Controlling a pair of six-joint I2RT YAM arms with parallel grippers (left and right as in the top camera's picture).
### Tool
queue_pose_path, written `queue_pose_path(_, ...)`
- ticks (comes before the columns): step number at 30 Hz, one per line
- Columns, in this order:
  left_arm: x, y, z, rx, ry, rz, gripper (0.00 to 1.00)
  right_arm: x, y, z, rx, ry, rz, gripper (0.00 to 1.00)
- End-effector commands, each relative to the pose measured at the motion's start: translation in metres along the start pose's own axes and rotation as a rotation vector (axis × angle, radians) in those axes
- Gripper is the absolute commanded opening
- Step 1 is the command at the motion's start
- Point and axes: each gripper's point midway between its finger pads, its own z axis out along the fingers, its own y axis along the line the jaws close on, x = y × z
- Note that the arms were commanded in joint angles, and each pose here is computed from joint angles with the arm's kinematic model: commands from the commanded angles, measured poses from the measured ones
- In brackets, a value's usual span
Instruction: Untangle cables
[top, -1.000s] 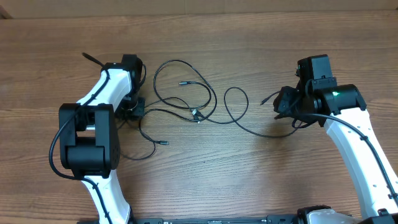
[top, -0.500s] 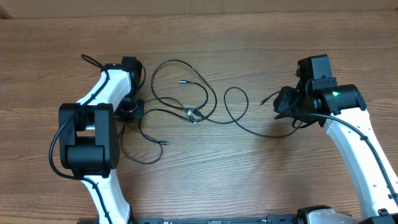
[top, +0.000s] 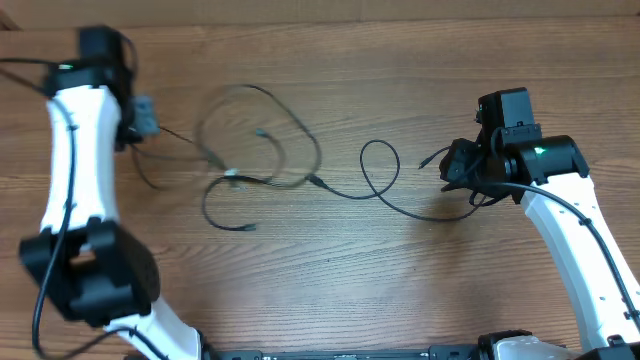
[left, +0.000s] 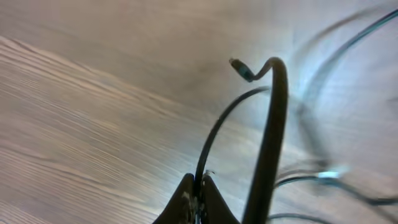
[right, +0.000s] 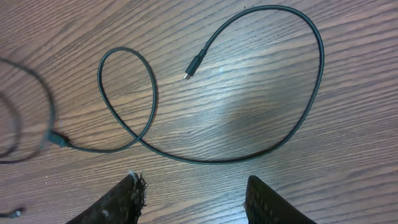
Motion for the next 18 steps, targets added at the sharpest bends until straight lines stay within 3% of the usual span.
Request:
queue_pose_path(1, -0.025, 0.024, -0.059, 0.02, -0.169, -0.087, 0.04, -0.006, 0.003, -0.004, -0.009, -0.017, -0.006, 0.51)
queue_pose_path(6, -0.037, 0.043, -0.101, 0.021, -0.295, -0.137, 0.05, -0.007, 0.003, -0.004, -0.01, -0.02, -0.006, 0.51)
queue_pose_path(13, -0.05, 0.026, -0.137, 0.152, -0.411, -0.089, 0.05, -0.007, 0.003, -0.004, -0.011, -0.021, -0.006, 0.51)
queue_pose_path(18, -0.054, 0.028, -0.152, 0.158, -0.451, -0.093, 0.06, -0.007, 0.003, -0.004, -0.01, -0.02, -0.006, 0.51)
